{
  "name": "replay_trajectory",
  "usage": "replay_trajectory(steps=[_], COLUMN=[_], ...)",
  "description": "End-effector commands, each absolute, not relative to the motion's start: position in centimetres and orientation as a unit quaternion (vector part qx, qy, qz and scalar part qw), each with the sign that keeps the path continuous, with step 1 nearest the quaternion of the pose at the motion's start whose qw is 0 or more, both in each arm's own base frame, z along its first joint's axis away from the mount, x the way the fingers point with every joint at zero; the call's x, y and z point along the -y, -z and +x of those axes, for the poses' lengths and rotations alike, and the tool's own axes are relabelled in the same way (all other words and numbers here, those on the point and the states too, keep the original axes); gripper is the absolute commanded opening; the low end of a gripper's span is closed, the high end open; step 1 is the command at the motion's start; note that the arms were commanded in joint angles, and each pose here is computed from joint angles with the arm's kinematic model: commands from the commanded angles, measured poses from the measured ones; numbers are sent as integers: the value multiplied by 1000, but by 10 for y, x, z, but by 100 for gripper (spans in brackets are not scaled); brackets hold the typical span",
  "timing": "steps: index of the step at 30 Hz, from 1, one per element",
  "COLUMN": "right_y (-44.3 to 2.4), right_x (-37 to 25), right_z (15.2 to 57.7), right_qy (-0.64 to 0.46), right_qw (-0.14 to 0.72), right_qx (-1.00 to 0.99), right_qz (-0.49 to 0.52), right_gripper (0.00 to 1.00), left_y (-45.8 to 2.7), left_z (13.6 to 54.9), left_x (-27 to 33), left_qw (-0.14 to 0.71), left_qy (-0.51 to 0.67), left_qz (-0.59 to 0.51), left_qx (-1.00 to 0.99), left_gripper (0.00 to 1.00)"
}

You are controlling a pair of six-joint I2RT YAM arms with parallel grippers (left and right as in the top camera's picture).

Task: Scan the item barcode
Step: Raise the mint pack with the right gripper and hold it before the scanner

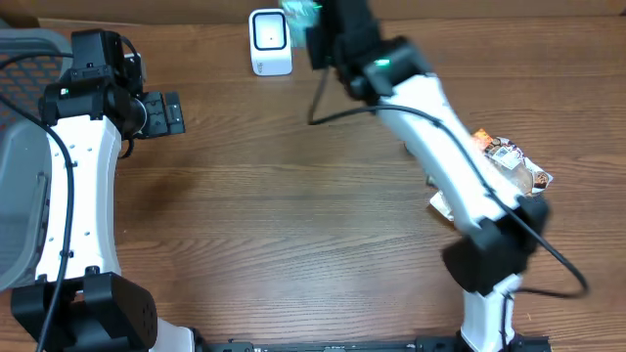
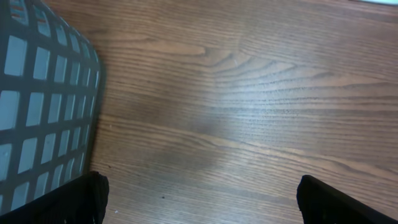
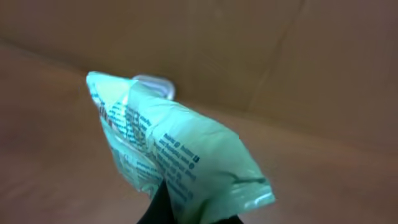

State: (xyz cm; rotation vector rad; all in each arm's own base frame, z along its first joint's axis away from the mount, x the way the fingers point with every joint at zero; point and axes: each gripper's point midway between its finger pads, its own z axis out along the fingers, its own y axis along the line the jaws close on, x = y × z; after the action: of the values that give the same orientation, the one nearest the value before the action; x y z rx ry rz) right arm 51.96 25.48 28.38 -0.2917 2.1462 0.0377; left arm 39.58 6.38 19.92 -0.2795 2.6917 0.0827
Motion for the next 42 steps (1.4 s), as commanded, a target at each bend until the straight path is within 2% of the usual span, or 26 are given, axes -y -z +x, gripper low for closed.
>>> replay_trajectory(steps=[1, 4, 9, 17, 42], right_y=[-295, -284, -267, -231, -215], right_x=[-246, -267, -292, -320, -333], right_z=[555, 585, 613, 627, 625], right_qy=[146, 195, 231, 327, 364], right_qw=[533, 563, 597, 573, 531], right_qx=[-819, -771, -713, -618, -557], right_qz=[-152, -224, -286, -428, -525], right_gripper=[4, 4, 4, 4, 4], left_y=[-199, -199, -199, -199, -199], left_z=[396, 396, 396, 396, 396], left_x=[-63, -64, -64, -63, -64], left_qw=[215, 215, 215, 215, 215], left_qy=[-33, -33, -33, -33, -33], left_qz=[-103, -103, -103, -103, -103], left_qx=[-971, -971, -971, -971, -971], left_gripper=[99, 100, 100, 100, 100])
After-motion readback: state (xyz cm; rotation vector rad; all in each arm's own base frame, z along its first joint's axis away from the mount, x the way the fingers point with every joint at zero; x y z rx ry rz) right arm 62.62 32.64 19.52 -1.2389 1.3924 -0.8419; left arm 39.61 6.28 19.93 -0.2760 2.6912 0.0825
